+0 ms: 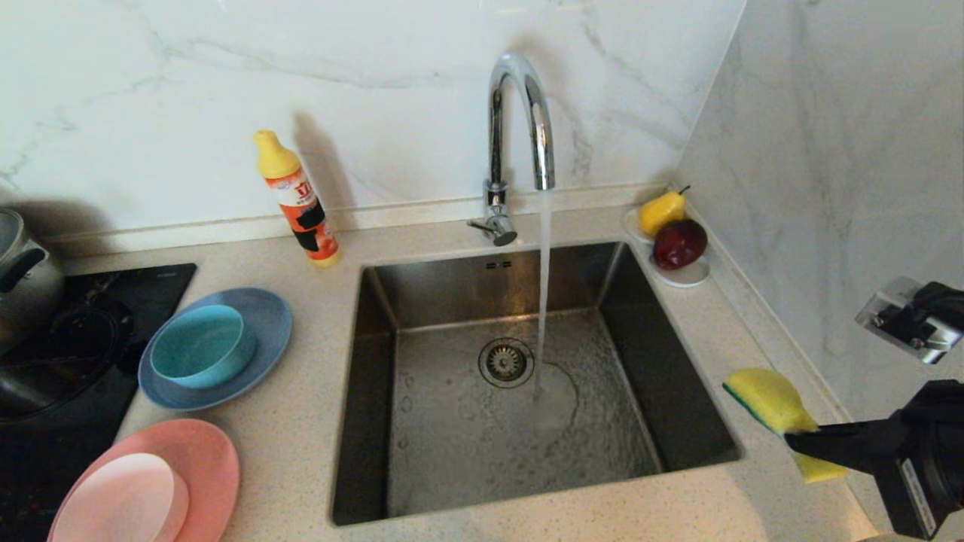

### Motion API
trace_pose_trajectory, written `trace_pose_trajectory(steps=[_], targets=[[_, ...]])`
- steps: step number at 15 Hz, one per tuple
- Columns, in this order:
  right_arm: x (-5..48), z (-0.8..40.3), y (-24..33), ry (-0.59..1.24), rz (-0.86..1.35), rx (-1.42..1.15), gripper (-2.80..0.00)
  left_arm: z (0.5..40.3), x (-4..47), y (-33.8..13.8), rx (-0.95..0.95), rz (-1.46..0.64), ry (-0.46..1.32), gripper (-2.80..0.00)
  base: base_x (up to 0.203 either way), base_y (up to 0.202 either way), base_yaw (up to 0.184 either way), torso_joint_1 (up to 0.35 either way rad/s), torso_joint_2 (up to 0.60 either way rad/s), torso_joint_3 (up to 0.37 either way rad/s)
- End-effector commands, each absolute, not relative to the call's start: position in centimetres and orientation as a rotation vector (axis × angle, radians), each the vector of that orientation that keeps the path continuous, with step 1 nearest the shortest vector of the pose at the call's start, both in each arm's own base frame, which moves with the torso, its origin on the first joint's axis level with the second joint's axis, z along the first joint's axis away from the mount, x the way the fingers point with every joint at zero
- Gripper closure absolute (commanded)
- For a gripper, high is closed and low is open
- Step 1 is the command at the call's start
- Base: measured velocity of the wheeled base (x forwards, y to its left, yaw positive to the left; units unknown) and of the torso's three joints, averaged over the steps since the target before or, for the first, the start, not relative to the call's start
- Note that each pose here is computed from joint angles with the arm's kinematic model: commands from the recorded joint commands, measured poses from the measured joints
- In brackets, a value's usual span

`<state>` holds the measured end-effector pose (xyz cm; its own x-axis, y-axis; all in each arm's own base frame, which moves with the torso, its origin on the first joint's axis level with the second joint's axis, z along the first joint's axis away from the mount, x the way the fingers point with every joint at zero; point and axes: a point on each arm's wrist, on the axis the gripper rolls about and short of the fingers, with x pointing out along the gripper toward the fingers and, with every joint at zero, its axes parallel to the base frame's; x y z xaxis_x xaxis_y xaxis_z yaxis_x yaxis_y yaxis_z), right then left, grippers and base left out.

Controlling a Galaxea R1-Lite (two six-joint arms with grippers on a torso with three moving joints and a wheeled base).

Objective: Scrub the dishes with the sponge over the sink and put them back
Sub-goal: Pick up a bowl and the sponge

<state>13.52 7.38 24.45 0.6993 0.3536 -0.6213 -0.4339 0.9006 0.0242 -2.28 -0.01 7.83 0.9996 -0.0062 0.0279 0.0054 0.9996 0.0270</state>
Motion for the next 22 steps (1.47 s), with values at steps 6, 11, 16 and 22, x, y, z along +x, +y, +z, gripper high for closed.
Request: trace_pose_trajectory(steps=[6,11,16,22], targets=[[14.7,24.3,9.8,0.765,0.472,-0.096,0.0,7.4,-2.1,0.0,-0.002,-0.003,-0.011,0.0,0.0,0.0,0.0,0.0,0.0,0.0],[13.8,23.4,9.6,0.831,0.473,-0.102,0.0,11.4,-3.3,0.2,0.009,0.08,-0.094,0.0,0.0,0.0,0.0,0.0,0.0,0.0],[13.5,23.3,9.5,0.827,0.48,-0.104,0.0,17.6,-4.8,0.6,0.084,0.26,-0.071,0.0,0.0,0.0,0.0,0.0,0.0,0.0],[14.0,24.1,10.2,0.785,0.502,-0.097,0.0,21.7,2.0,0.8,0.096,0.339,0.22,0.0,0.0,0.0,0.0,0.0,0.0,0.0]])
